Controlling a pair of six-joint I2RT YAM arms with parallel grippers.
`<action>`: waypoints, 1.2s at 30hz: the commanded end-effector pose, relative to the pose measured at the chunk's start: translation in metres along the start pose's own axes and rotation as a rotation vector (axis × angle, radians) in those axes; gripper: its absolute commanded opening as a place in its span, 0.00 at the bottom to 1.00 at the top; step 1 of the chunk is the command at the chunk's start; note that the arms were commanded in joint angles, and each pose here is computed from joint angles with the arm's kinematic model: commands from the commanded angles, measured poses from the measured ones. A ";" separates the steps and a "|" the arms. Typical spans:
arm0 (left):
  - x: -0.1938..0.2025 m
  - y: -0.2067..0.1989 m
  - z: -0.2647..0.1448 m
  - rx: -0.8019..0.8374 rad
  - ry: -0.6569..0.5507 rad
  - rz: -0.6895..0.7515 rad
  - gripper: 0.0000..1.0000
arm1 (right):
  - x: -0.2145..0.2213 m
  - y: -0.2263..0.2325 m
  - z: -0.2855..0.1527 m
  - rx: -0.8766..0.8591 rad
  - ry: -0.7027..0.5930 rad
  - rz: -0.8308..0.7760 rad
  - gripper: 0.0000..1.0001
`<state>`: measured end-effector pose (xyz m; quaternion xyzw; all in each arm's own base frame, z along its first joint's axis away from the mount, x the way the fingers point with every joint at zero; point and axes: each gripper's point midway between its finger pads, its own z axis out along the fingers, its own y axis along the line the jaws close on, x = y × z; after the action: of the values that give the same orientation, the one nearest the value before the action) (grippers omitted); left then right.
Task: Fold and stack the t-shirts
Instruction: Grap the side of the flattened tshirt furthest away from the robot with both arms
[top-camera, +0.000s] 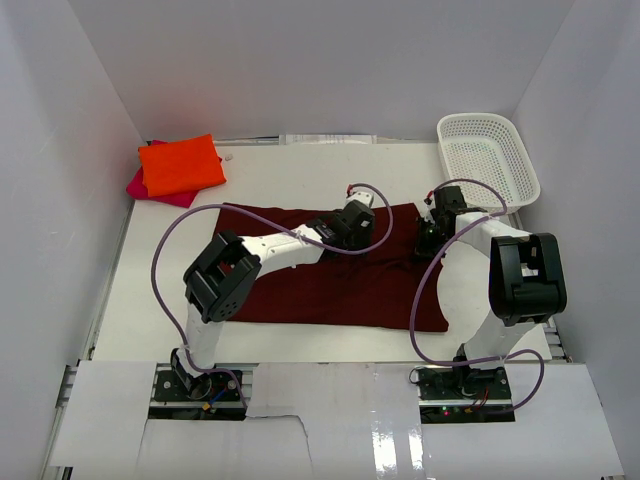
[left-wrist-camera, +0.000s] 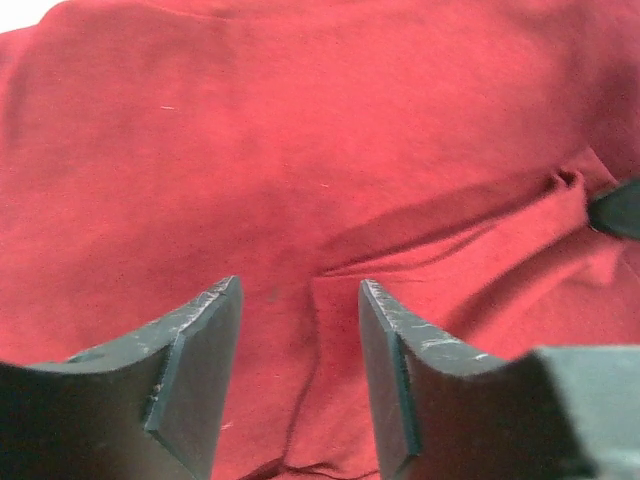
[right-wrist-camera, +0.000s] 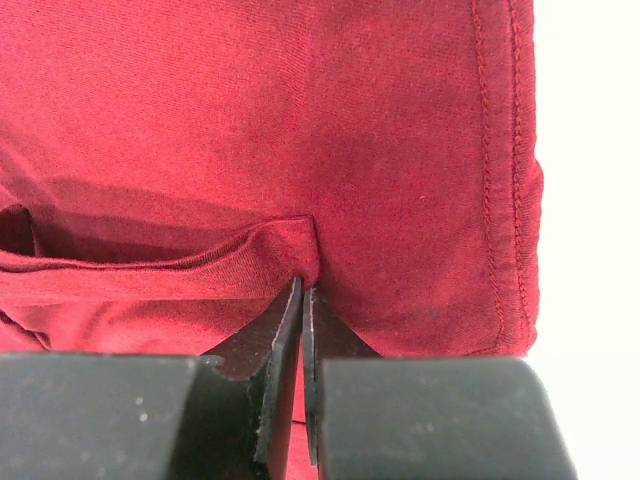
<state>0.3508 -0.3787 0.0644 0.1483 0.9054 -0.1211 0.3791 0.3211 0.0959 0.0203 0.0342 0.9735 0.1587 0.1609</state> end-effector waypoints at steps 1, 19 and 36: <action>-0.018 -0.029 -0.006 0.136 -0.027 0.001 0.60 | -0.007 0.003 -0.009 0.002 -0.028 -0.013 0.08; 0.014 -0.039 0.005 0.208 0.076 0.020 0.39 | -0.009 0.008 -0.010 -0.021 -0.033 -0.023 0.08; 0.030 -0.030 0.018 0.166 0.128 0.004 0.35 | -0.010 0.010 -0.011 -0.032 -0.038 -0.031 0.08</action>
<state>0.3272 -0.4098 0.0318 0.1965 0.9104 -0.1965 0.3066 0.3209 0.0970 0.0206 0.0330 0.9731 0.1617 0.1605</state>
